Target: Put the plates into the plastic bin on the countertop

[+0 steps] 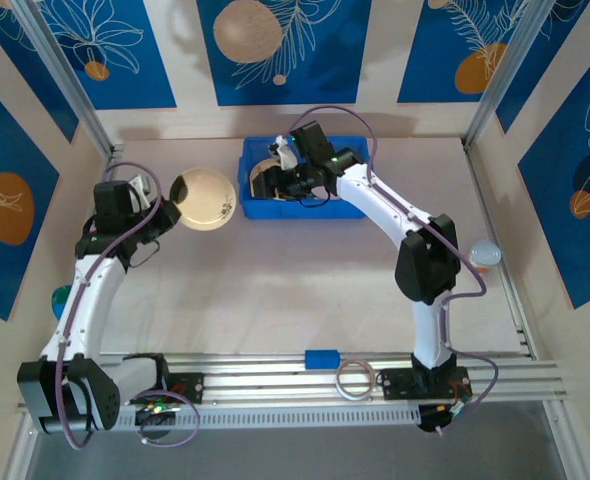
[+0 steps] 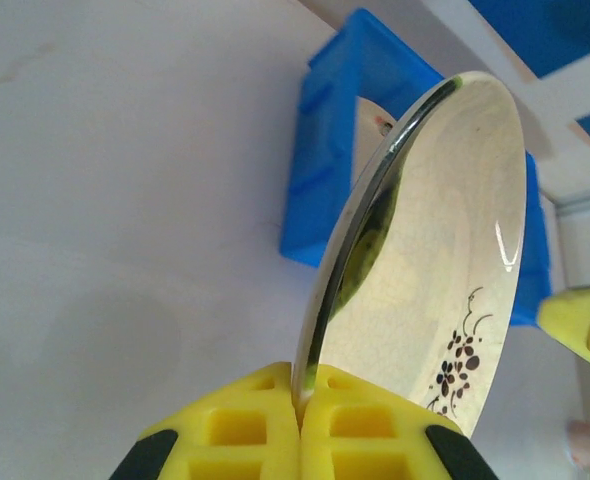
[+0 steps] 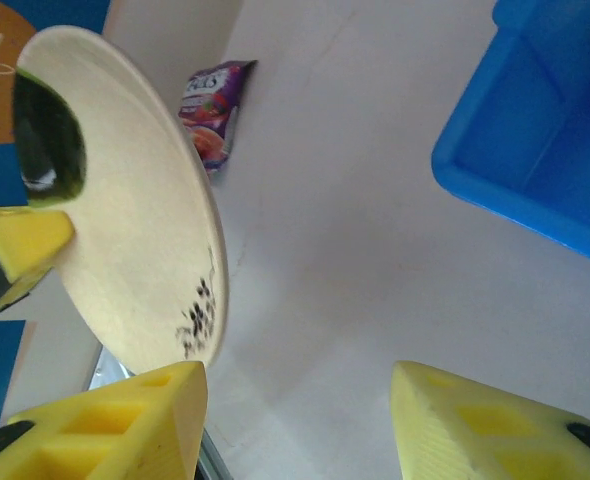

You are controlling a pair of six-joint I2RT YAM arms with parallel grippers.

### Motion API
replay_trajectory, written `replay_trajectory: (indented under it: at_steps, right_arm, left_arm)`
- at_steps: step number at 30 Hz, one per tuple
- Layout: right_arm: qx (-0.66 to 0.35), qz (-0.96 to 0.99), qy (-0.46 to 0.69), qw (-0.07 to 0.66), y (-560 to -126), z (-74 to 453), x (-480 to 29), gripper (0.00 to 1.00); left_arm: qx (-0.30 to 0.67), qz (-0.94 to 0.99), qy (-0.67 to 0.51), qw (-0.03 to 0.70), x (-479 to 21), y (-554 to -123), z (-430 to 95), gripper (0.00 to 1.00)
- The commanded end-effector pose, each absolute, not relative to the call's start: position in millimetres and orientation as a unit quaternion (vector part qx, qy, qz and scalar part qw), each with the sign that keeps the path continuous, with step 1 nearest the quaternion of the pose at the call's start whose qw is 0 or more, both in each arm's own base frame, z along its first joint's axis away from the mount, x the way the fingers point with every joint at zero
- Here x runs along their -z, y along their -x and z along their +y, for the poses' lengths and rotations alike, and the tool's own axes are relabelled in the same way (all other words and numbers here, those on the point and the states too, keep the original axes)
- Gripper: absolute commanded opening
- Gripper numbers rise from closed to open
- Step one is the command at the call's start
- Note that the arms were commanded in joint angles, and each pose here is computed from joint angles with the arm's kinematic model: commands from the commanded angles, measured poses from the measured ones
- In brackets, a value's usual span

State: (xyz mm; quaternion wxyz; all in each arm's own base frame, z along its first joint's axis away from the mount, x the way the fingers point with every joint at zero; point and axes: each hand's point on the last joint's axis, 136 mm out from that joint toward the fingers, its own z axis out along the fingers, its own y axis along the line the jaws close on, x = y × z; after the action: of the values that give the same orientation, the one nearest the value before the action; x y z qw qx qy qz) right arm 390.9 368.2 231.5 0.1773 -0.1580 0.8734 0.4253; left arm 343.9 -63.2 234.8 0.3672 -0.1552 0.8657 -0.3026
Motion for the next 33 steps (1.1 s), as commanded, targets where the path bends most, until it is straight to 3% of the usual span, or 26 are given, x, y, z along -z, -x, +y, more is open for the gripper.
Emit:
replay_trajectory:
  at_steps: [1,14,16,19,20,28,32,33]
  right_arm:
    - [-0.460,0.853,0.157,0.188,-389,362,-253,0.52]
    - [-0.463,0.851,0.157,0.192,-386,361,-250,0.51]
    - [-0.459,0.853,0.155,0.193,-386,359,-249,0.40]
    - [-0.456,0.857,0.150,0.189,-388,357,-247,0.07]
    - [-0.457,0.857,0.149,0.188,-388,356,-247,0.01]
    - [-0.451,0.860,0.138,0.194,-393,353,-246,0.00]
    - [-0.428,0.875,0.100,0.205,-409,338,-243,0.00]
    - [-0.422,0.878,0.088,0.208,-414,333,-242,0.00]
  left_arm:
    - [0.358,0.857,0.109,0.355,-258,-341,-94,0.00]
    - [0.371,0.864,0.067,0.335,-250,-349,-140,0.00]
    - [0.370,0.865,0.070,0.333,-249,-350,-140,0.00]
    - [0.367,0.864,0.069,0.337,-249,-352,-140,0.00]
    - [0.365,0.865,0.070,0.336,-248,-353,-140,0.00]
    - [0.354,0.871,0.086,0.329,-238,-360,-137,0.00]
    - [0.332,0.879,0.098,0.327,-230,-361,-130,0.68]
    - [0.331,0.879,0.098,0.330,-229,-362,-129,0.94]
